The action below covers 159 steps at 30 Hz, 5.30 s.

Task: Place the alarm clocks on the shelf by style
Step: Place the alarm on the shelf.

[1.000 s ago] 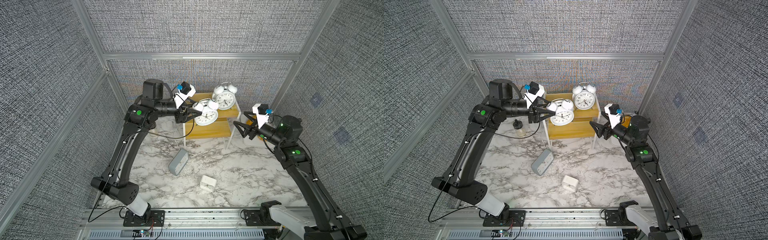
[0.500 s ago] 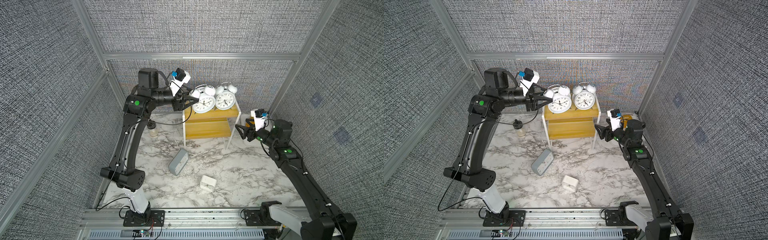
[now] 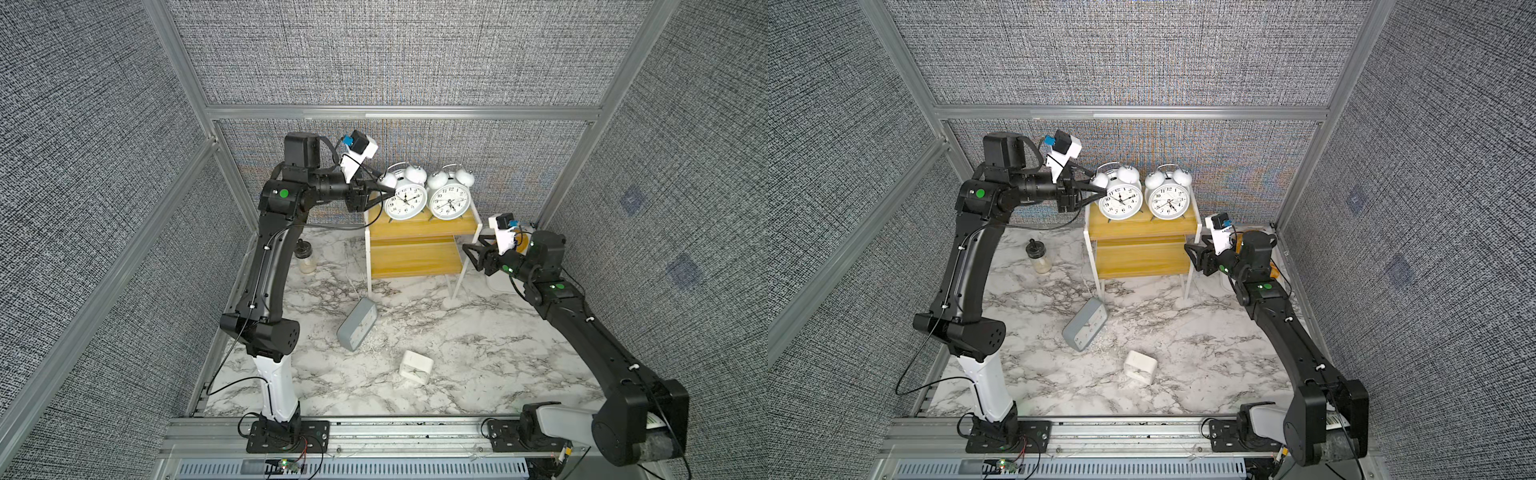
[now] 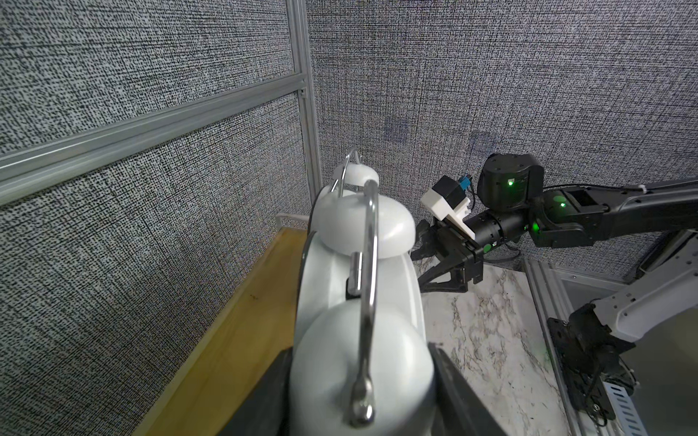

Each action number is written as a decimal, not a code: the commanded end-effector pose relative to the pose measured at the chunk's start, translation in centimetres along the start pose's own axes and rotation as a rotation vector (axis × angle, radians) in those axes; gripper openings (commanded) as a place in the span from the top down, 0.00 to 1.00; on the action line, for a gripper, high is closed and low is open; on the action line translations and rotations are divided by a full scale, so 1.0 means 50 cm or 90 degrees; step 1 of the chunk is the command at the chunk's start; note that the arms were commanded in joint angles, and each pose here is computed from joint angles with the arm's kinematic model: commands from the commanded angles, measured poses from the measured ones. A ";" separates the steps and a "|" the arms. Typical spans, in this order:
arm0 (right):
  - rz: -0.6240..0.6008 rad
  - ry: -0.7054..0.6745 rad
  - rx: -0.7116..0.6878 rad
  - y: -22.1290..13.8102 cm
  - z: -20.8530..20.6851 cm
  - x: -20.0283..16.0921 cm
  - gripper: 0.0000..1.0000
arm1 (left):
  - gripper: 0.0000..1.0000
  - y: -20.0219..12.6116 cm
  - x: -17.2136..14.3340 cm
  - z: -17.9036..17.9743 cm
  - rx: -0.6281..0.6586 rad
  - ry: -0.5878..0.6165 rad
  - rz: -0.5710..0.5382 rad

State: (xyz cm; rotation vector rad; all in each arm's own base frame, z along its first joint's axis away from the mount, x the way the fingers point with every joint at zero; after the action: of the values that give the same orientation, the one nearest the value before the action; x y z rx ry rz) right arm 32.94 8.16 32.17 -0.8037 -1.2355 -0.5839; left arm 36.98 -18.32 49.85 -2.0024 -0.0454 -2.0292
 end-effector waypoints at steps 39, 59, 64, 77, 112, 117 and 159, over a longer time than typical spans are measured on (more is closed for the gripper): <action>-0.004 -0.014 -0.030 0.043 0.000 -0.011 0.58 | 0.66 0.001 -0.021 0.046 -0.016 0.009 -0.013; -0.002 -0.008 -0.029 0.046 -0.001 -0.015 0.58 | 0.49 0.006 -0.047 0.050 -0.018 -0.007 0.018; 0.000 -0.005 -0.030 0.048 -0.002 -0.018 0.59 | 0.38 0.006 -0.044 0.050 -0.017 -0.006 0.015; 0.007 -0.003 -0.030 0.050 -0.003 -0.023 0.59 | 0.11 0.004 -0.041 0.050 -0.007 -0.010 0.014; 0.012 0.002 -0.032 0.050 -0.005 -0.029 0.59 | 0.03 0.012 -0.108 0.057 0.155 0.048 0.170; 0.013 0.003 -0.031 0.051 -0.006 -0.030 0.59 | 0.03 0.009 -0.104 0.054 0.160 0.056 0.171; 0.067 0.120 0.016 -0.137 0.149 -0.173 0.17 | 0.00 -0.213 -0.296 -0.255 0.525 -0.218 0.020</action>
State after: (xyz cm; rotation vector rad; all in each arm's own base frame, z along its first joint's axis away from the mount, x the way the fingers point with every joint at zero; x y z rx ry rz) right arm 22.14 9.07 26.82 -0.8034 -1.0599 -0.5819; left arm 22.07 -8.80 37.46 -1.6811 -0.6353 -1.3783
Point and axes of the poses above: each gripper's point midway between its finger pads, its own y axis out along the fingers, its own z axis along the line the jaws close on, x = y × z, the point moved 9 cm from there along -y, back along the fingers, and after that the axes turned 2 degrees about y, right-handed, at the moved point
